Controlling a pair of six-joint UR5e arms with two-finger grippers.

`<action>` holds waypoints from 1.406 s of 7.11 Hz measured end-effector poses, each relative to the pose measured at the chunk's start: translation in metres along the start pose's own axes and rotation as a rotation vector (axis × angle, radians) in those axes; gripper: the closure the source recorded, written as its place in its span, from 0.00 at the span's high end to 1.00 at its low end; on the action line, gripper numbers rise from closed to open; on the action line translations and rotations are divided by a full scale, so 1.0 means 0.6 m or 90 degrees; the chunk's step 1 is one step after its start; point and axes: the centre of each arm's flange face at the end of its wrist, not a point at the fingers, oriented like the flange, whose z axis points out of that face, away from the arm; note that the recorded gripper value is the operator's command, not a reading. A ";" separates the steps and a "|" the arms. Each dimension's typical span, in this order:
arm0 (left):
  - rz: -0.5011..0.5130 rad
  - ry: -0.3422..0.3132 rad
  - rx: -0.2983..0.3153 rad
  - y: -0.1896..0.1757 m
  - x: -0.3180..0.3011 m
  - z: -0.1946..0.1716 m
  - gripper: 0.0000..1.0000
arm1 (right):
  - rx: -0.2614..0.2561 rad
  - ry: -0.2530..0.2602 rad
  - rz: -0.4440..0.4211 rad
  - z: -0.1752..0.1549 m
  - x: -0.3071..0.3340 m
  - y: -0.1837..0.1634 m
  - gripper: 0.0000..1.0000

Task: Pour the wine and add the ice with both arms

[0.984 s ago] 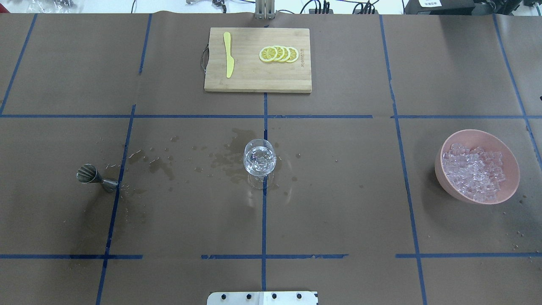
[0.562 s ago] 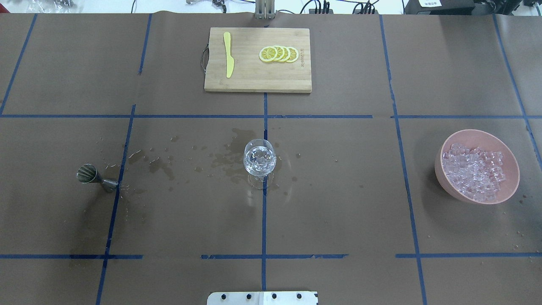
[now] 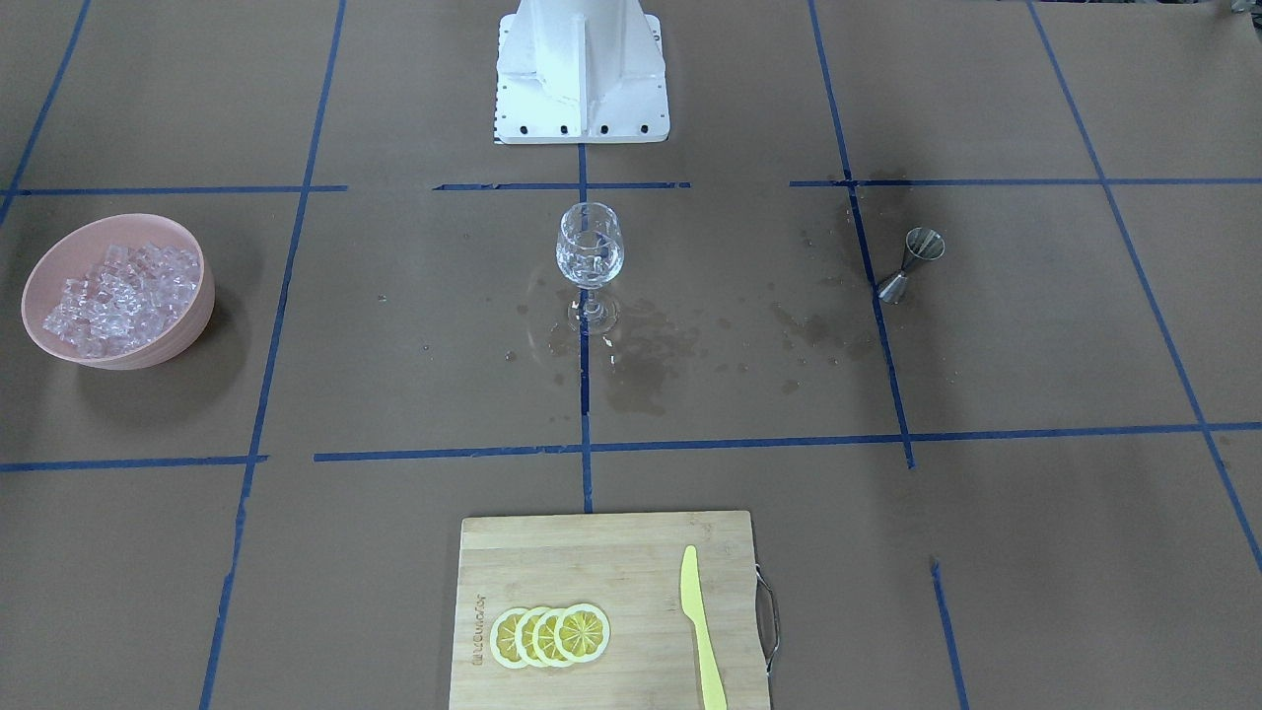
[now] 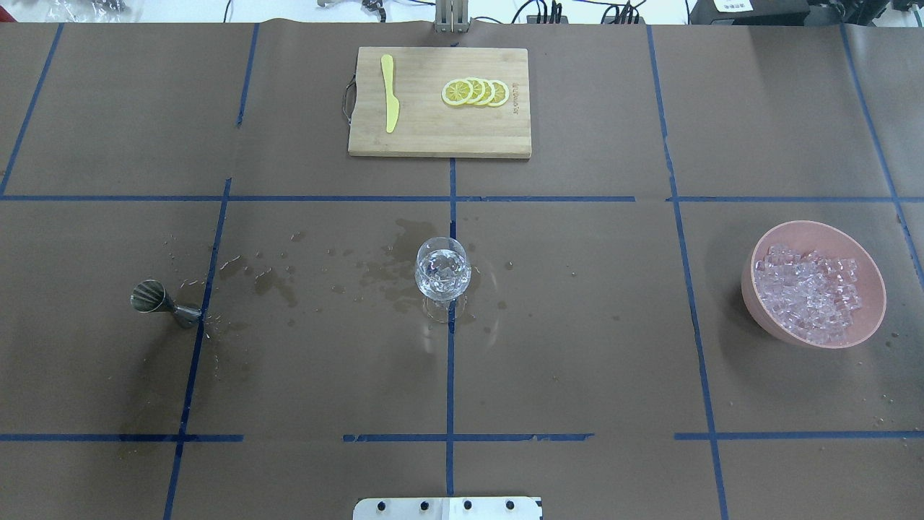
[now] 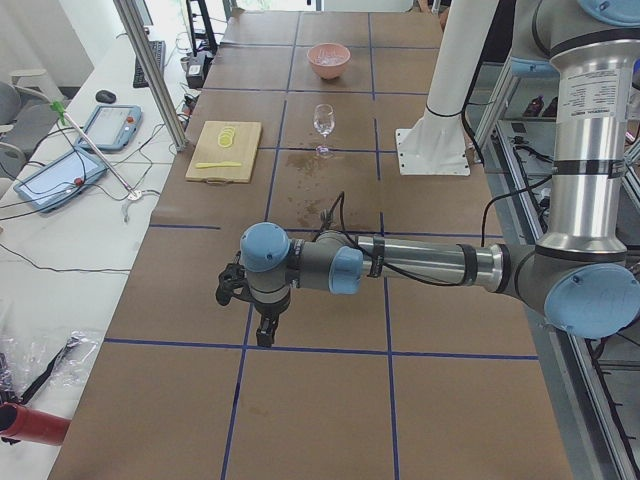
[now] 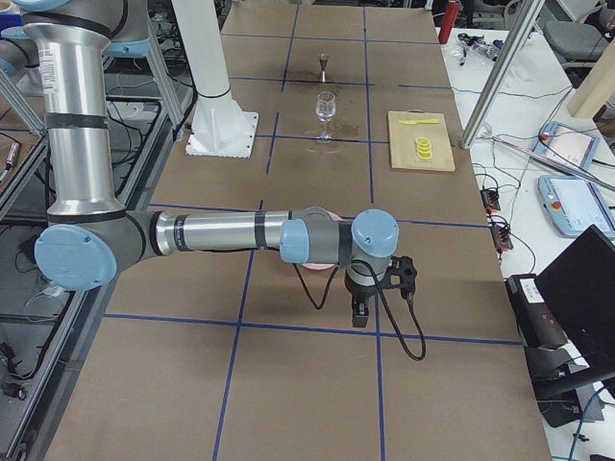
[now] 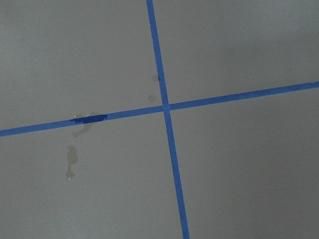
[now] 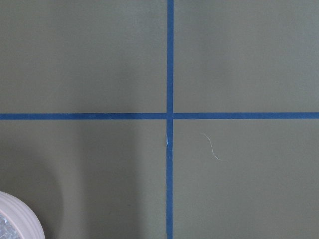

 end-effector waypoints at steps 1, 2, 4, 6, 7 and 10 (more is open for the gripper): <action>-0.001 0.000 -0.001 0.000 -0.001 0.001 1.00 | 0.000 0.000 0.007 -0.001 0.009 0.001 1.00; -0.001 -0.001 -0.002 0.002 -0.002 0.002 1.00 | 0.003 -0.001 0.012 -0.004 0.015 0.003 1.00; -0.012 0.002 -0.010 0.022 -0.009 0.010 1.00 | 0.008 -0.006 0.019 -0.011 0.023 0.004 1.00; -0.038 0.002 -0.013 0.030 -0.012 0.013 1.00 | 0.011 -0.017 0.023 -0.015 0.026 0.006 1.00; -0.051 0.001 -0.011 0.030 -0.012 0.011 1.00 | 0.011 -0.019 0.024 -0.015 0.026 0.006 1.00; -0.063 0.000 -0.003 0.025 -0.013 0.001 1.00 | 0.010 -0.019 0.024 -0.014 0.028 0.006 1.00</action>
